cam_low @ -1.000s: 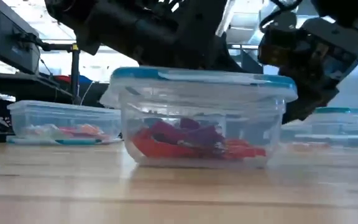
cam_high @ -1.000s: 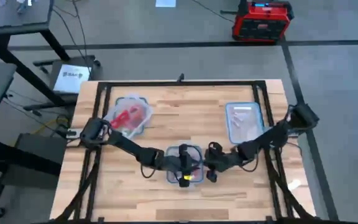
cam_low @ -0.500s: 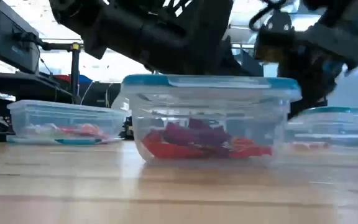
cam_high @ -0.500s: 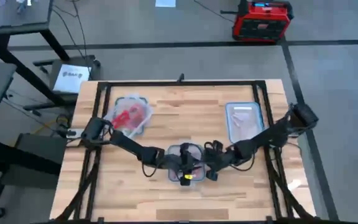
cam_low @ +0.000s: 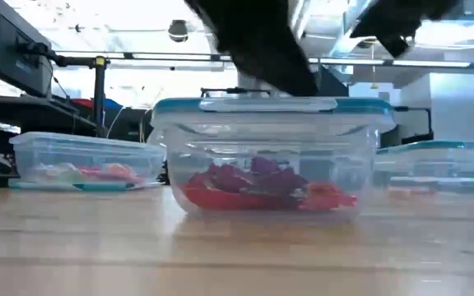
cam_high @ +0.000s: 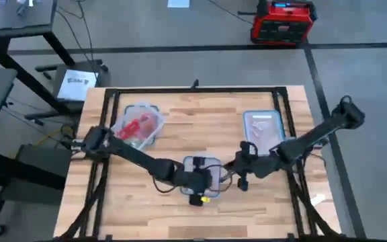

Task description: Sort candy

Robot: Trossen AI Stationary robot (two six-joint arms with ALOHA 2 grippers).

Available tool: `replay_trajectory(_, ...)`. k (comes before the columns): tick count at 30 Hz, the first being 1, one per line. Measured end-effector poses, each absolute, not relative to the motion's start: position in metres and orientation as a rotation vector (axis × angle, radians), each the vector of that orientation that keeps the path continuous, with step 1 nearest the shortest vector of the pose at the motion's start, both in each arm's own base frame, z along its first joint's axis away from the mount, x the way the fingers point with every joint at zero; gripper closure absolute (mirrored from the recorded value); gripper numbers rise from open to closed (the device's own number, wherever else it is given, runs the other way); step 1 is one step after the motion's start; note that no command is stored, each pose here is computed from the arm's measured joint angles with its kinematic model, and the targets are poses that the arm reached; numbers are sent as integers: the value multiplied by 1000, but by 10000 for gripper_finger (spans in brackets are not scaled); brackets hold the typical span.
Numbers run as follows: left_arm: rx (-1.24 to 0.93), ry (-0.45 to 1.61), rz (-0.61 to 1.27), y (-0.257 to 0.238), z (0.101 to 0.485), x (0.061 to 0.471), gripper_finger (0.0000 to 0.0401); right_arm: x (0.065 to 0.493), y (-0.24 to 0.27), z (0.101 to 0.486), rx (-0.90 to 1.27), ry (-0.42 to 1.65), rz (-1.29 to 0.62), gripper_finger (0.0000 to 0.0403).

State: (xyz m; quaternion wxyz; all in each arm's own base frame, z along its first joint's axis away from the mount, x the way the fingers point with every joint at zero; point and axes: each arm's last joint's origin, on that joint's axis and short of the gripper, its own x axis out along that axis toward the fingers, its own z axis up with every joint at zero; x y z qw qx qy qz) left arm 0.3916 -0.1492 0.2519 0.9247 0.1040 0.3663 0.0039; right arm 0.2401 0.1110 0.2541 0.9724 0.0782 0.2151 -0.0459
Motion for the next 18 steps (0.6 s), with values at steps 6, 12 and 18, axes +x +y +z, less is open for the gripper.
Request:
replay_trajectory(6, 269, 789, 204, -168, 293, 326, 308, 282, 119, 237, 177, 256, -71, 403)
replay_trajectory(12, 97, 753, 261, -155, 259, 266, 308, 315, 117, 186, 95, 293, -108, 403)
replay_trajectory(18, -68, 601, 163, -133, 207, 248, 308, 344, 118, 160, 86, 346, -13, 403)
